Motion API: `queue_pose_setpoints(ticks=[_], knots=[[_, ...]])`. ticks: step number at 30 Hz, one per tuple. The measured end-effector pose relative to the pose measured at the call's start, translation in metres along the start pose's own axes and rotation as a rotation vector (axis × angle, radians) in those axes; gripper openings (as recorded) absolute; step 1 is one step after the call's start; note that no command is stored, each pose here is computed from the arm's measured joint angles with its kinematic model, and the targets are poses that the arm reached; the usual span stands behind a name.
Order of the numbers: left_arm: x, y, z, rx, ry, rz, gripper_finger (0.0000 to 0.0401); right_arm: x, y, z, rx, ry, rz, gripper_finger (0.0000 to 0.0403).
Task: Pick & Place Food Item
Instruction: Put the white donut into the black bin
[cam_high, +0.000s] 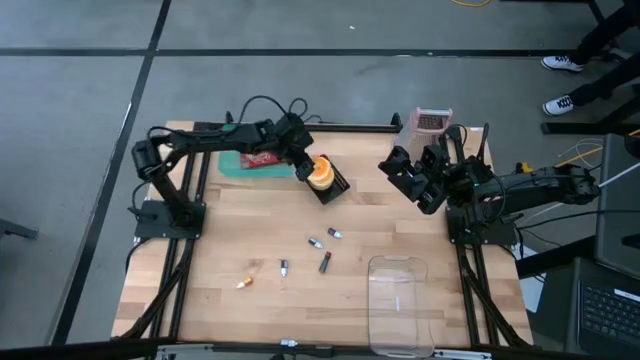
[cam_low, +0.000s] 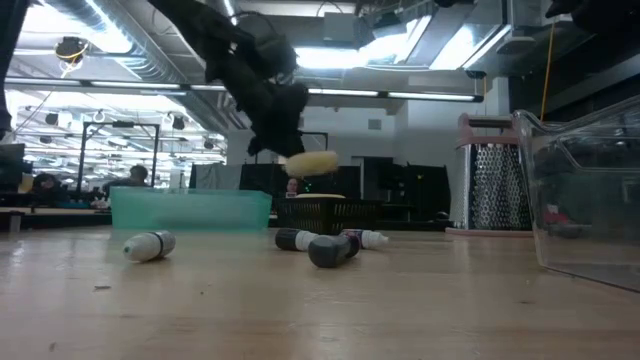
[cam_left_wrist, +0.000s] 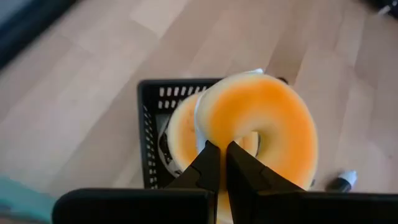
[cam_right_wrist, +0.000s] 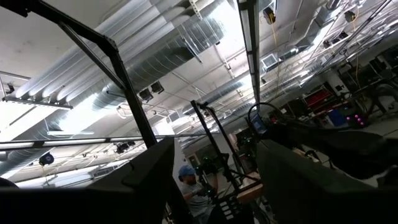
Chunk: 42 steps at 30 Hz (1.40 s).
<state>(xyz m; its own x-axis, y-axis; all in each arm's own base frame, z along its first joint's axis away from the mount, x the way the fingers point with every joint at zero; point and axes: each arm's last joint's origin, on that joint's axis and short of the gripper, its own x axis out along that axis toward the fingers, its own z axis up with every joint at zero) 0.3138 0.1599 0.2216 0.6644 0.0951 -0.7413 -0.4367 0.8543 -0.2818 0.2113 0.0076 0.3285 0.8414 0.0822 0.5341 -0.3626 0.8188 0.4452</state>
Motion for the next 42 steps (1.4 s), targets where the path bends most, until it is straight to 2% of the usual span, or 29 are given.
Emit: queue_pose_setpoints(ticks=[5, 21, 29, 34, 42], knots=[[0.015, 0.000, -0.005, 0.000, 0.036, -0.006, 0.0008, 0.000, 0.000, 0.000, 0.002, 0.001, 0.000, 0.0228], [0.009, 0.013, 0.005, -0.021, -0.010, 0.012, 0.0008, 0.000, 0.000, 0.000, 0.002, 0.000, 0.000, 0.0228], [0.029, 0.015, 0.000, -0.049, 0.027, -0.010, 0.0008, 0.000, 0.000, 0.000, 0.010, 0.000, 0.000, 0.0228], [0.029, 0.020, 0.002, -0.057, 0.010, -0.010, 0.0008, 0.000, 0.000, 0.000, 0.015, 0.001, 0.000, 0.0228], [0.030, 0.013, 0.002, -0.016, 0.013, -0.080, 0.0017, 0.000, 0.000, 0.000, 0.014, 0.002, -0.001, 0.0228]])
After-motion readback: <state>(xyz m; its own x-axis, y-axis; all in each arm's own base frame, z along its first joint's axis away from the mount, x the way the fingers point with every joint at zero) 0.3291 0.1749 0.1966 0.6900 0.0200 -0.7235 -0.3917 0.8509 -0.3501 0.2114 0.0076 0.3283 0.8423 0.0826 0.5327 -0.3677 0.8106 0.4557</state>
